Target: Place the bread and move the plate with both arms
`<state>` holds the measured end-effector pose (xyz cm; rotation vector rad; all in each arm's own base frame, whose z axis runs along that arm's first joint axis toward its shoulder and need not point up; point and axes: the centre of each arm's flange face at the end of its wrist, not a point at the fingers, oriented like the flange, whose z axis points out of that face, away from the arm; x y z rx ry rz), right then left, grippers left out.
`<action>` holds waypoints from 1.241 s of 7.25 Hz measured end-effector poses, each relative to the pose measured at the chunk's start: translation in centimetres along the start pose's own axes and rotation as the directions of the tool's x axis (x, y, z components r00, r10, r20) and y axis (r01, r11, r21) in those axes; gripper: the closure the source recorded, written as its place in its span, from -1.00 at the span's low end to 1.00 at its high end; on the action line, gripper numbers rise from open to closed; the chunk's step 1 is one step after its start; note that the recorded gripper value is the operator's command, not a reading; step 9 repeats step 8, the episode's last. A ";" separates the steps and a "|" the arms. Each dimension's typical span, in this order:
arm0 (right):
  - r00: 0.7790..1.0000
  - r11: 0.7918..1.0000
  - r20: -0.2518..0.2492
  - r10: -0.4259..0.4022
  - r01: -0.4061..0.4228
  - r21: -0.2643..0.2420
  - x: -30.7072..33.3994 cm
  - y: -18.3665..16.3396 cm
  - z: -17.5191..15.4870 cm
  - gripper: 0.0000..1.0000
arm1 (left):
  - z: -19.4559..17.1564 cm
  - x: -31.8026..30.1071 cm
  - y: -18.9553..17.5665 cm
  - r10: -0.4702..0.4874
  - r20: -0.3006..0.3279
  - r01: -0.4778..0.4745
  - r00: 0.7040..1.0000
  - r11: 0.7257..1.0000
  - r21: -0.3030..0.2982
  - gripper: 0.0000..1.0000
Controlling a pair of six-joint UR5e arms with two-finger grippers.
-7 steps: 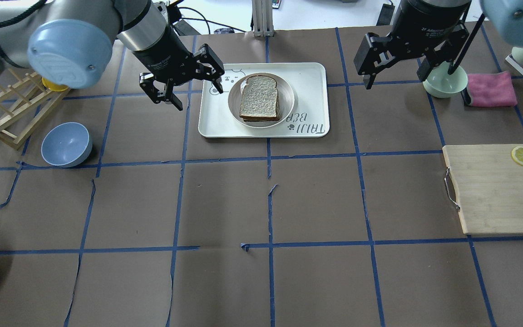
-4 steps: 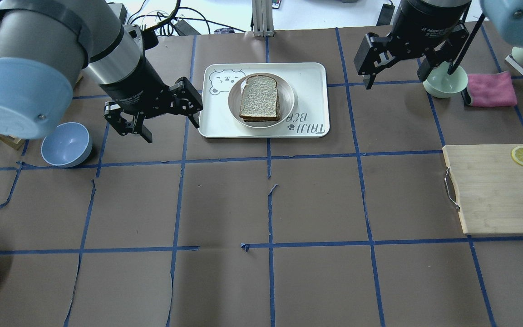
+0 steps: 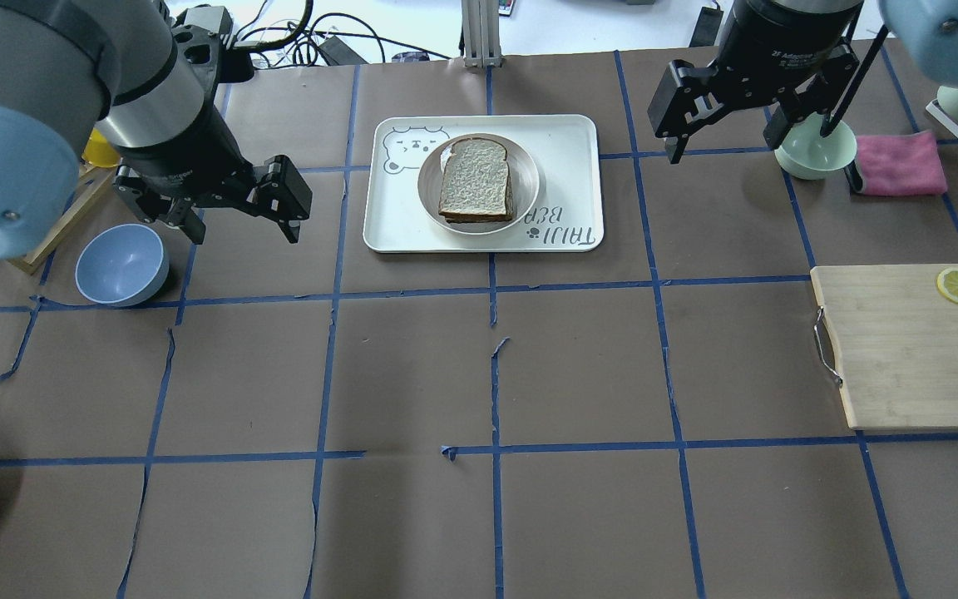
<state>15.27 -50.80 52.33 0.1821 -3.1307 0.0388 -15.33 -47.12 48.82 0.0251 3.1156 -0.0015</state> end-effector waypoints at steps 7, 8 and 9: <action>1.000 1.000 0.000 0.000 0.000 0.001 0.0 0.0 0.0 -1.00 | -0.7 -0.5 -4.4 -0.023 -0.042 0.023 0.999 1.000 0.001 -1.00; 1.000 1.000 0.000 0.000 0.000 0.004 0.0 -0.1 0.0 -1.00 | -0.6 -0.6 -4.5 -0.023 -0.042 0.023 0.999 1.000 0.002 -1.00; 1.000 1.000 0.000 0.000 0.000 0.004 0.0 -0.1 0.0 -1.00 | -0.6 -0.6 -4.5 -0.023 -0.042 0.023 0.999 1.000 0.002 -1.00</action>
